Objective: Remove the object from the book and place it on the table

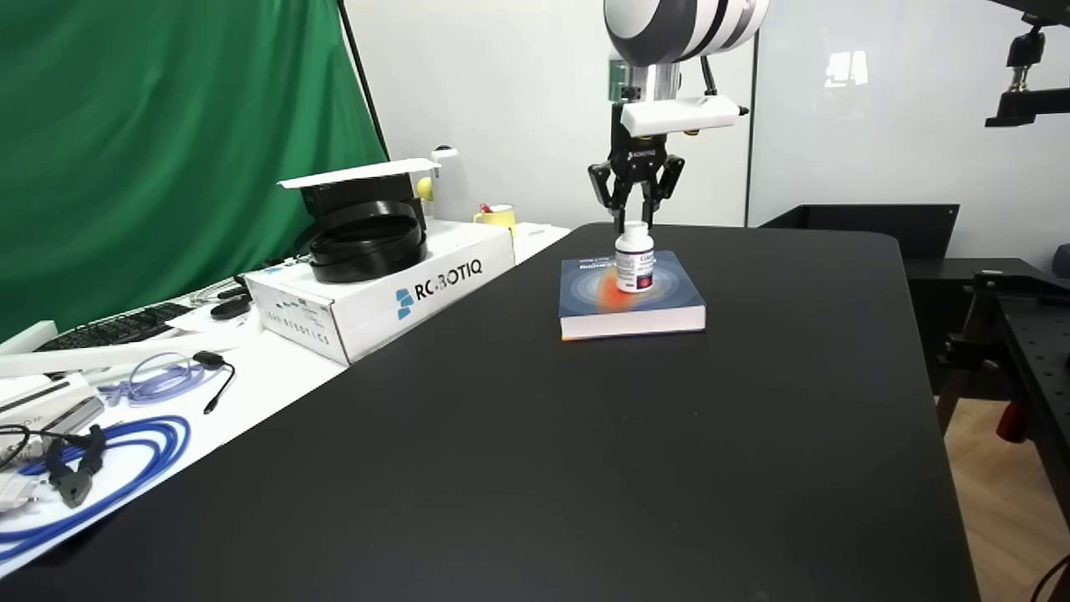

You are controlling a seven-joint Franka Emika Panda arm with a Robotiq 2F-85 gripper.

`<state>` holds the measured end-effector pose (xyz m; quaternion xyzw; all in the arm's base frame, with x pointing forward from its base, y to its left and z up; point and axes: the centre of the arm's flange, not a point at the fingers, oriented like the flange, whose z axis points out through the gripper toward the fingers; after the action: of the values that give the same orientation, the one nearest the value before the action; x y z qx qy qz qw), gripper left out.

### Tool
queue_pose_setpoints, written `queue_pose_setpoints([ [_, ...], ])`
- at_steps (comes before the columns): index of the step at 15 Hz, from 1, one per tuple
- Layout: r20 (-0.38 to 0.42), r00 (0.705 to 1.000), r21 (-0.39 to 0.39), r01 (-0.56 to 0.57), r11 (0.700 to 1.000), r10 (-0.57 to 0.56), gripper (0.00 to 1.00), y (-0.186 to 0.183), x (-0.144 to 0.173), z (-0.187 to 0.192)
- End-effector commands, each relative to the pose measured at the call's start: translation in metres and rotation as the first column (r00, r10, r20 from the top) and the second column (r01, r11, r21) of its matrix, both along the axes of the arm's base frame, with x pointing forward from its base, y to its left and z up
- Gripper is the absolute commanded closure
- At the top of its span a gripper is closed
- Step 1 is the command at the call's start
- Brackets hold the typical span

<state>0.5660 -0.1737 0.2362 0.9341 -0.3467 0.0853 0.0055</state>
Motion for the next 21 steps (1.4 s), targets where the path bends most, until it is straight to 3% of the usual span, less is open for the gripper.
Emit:
queue_pose_setpoints([
  [1,-0.006,1.0,0.007,0.024,1.0,-0.024,0.82,-0.004,-0.002,-0.003],
  [7,-0.028,0.999,0.015,0.041,0.999,-0.041,0.82,-0.013,0.021,0.034],
  [11,-0.009,1.0,0.006,-0.008,1.0,0.008,0.82,0.006,0.036,0.07],
  [16,0.019,0.991,0.019,-0.135,0.991,0.134,0.82,0.076,0.031,0.087],
  [21,0.038,0.963,0.041,-0.268,0.963,0.266,0.82,0.156,0.016,0.088],
])
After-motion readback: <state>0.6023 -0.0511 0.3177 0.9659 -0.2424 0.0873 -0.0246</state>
